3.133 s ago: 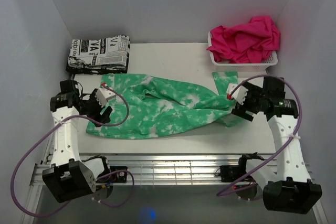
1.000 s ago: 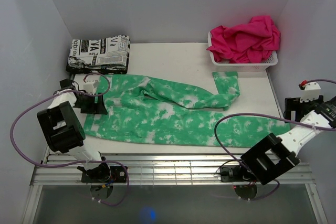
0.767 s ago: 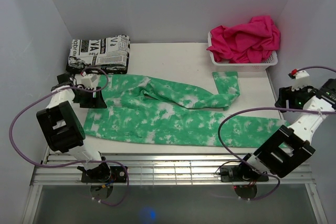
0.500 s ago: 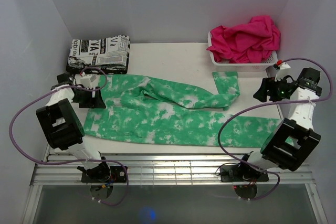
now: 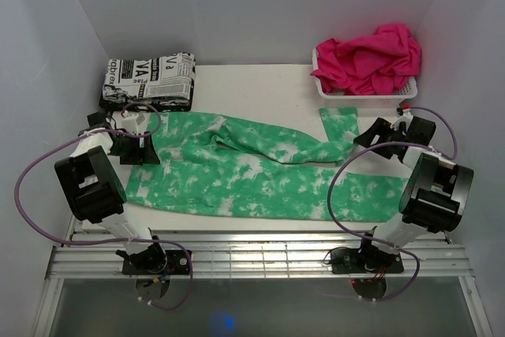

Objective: Fold and stack the trousers
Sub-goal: Flatten the trousers out

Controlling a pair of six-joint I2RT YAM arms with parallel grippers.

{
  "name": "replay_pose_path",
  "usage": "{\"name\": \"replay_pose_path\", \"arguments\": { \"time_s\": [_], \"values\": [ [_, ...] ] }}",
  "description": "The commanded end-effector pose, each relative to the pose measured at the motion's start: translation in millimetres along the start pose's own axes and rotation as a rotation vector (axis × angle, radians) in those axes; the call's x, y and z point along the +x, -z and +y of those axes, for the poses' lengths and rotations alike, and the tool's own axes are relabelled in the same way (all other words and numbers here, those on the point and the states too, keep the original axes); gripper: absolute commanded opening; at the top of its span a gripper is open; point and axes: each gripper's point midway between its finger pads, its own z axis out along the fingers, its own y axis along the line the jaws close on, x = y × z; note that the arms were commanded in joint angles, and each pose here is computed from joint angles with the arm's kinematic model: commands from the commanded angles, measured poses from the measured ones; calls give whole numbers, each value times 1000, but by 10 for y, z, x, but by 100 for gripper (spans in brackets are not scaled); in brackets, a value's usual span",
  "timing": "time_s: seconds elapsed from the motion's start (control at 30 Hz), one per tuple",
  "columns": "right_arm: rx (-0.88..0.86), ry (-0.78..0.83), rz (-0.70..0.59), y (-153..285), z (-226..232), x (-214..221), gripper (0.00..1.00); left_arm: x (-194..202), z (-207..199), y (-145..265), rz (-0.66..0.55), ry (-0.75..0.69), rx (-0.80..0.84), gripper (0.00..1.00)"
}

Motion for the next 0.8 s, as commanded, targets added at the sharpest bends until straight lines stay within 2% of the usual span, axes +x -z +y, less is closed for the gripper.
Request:
{"name": "replay_pose_path", "arguments": {
  "time_s": [0.0, 0.07, 0.27, 0.37, 0.53, 0.77],
  "values": [
    [-26, -104, -178, -178, 45, -293, 76, -85, 15, 62, -31, -1, -16, 84],
    [-18, -183, -174, -314, -15, -210, 71, -101, 17, 85, -33, -3, -22, 84],
    [30, -263, -208, -560, -202, -229, 71, -127, 12, 140, -26, -3, -29, 84],
    [-21, -279, -217, -617, -138, -356, 73, -141, 36, 165, -25, -11, -46, 84],
    [-80, -324, -245, -541, 40, -504, 84, -134, 76, 139, -15, -13, -53, 84],
    [-19, -299, -255, -773, -35, -536, 75, -248, 96, 75, -27, 49, -29, 84]
  ]
}}
